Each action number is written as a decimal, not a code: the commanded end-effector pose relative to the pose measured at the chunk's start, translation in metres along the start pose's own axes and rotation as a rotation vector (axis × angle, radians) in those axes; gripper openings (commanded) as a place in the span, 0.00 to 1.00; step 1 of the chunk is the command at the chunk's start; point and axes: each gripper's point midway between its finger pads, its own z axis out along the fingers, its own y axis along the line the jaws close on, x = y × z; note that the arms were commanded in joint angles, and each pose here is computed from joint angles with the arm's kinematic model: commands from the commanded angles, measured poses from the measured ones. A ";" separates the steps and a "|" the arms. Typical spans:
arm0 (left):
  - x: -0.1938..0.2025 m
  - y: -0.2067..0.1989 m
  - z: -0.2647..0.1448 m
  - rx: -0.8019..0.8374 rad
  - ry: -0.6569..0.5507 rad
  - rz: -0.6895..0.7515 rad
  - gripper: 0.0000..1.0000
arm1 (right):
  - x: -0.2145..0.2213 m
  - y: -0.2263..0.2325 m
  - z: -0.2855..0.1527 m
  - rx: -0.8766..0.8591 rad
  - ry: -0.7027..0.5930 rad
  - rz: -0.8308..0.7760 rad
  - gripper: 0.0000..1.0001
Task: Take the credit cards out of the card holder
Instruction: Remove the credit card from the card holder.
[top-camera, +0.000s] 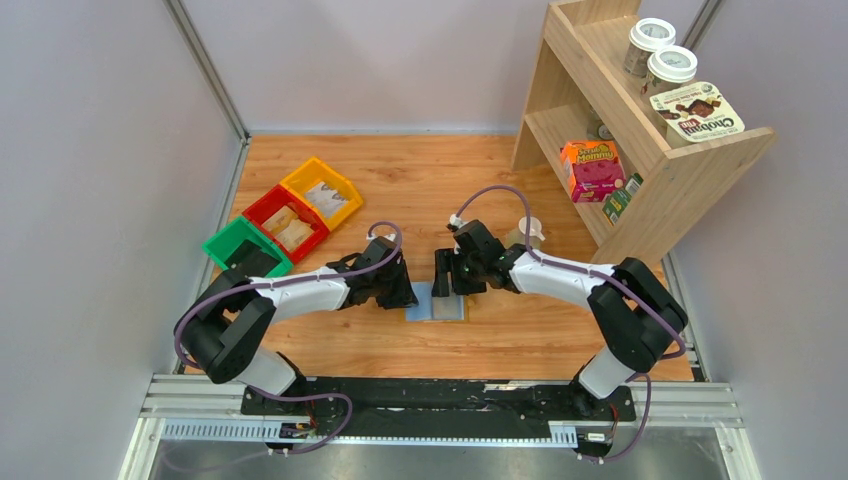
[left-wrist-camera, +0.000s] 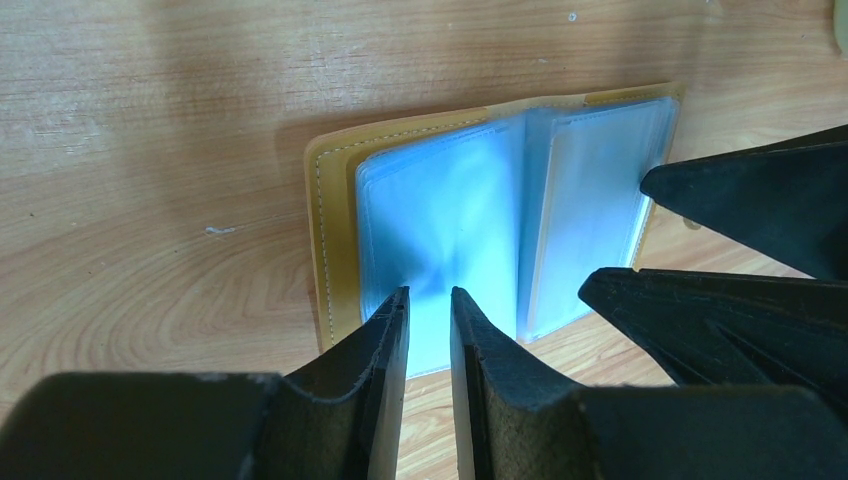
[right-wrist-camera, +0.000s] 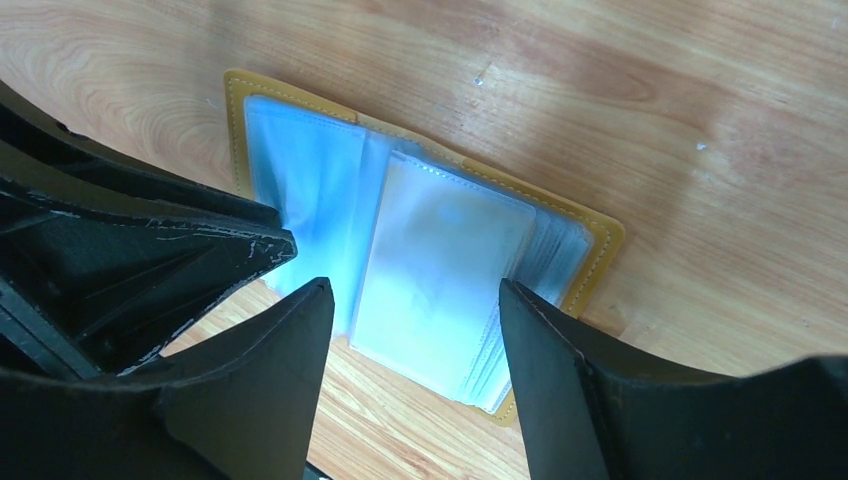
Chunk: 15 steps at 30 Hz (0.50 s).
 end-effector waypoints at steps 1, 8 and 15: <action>0.010 0.016 0.001 -0.047 0.026 -0.003 0.30 | -0.010 0.017 0.000 -0.075 -0.025 -0.013 0.66; 0.011 0.014 0.003 -0.037 0.035 0.000 0.30 | -0.011 0.038 -0.006 -0.186 -0.021 -0.031 0.63; 0.011 0.014 0.002 -0.039 0.030 -0.002 0.30 | -0.015 0.021 -0.007 -0.082 -0.049 -0.014 0.64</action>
